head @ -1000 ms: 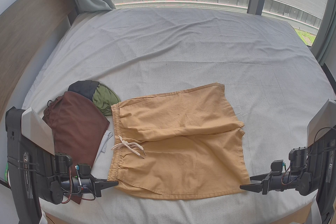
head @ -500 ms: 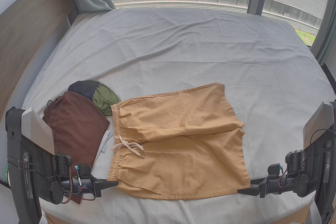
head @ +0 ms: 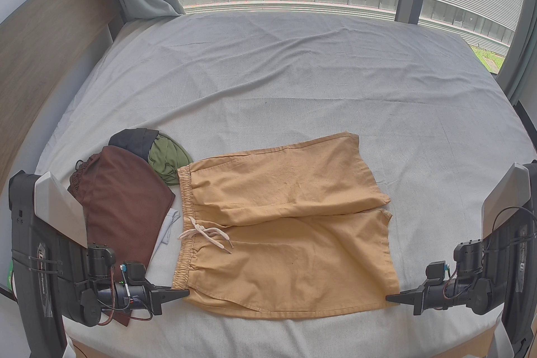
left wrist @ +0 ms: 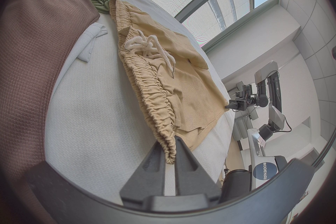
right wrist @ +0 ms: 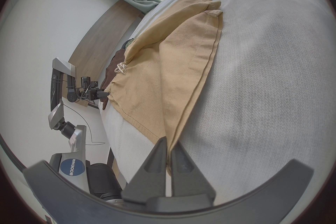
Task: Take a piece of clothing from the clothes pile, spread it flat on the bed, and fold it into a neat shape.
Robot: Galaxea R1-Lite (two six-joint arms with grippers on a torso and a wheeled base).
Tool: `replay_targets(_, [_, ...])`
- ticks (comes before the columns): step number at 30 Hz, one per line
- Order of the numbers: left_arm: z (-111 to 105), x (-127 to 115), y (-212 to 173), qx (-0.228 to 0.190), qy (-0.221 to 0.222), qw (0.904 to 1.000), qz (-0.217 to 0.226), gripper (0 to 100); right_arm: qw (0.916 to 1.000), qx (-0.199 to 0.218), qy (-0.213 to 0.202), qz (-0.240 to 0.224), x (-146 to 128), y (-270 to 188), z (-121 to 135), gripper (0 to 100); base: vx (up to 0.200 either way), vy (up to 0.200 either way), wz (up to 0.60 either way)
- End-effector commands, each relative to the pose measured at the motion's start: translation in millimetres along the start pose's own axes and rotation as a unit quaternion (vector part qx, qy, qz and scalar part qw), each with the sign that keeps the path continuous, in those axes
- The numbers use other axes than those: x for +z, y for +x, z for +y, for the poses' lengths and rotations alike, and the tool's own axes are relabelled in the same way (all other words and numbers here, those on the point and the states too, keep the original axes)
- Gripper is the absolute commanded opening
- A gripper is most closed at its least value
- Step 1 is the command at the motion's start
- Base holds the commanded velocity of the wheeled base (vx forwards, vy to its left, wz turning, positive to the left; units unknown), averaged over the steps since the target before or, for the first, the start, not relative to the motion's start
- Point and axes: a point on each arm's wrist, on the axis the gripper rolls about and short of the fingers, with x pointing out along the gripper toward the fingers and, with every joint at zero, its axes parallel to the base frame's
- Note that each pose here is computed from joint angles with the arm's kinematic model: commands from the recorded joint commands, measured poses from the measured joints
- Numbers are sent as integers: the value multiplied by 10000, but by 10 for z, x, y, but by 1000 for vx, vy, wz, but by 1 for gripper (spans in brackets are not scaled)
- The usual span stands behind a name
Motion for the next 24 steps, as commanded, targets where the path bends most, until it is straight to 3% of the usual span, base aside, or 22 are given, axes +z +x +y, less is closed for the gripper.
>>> replay_targets(1, [-2, 1, 2, -12, 2, 10000, 0, 0, 10000, 2, -8, -3, 1, 6, -6, 0, 0, 0, 0])
replay_targets(6, [-27, -2, -28, -24, -45, 10000, 7, 0, 10000, -38, 11, 1, -4, -8, -2, 0, 0, 0, 0])
replay_targets(11, [-125, -28, -118, -402, -178, 9990, 56, 0, 10000, -52, 34, 19, -23, -62, 27, 0, 0, 0, 0])
replay_targets(24, [-181, -134, -278, -475, -322, 9983, 120, 0, 9997, -86, -149, 196, -100, -118, 18, 0, 0, 0, 0])
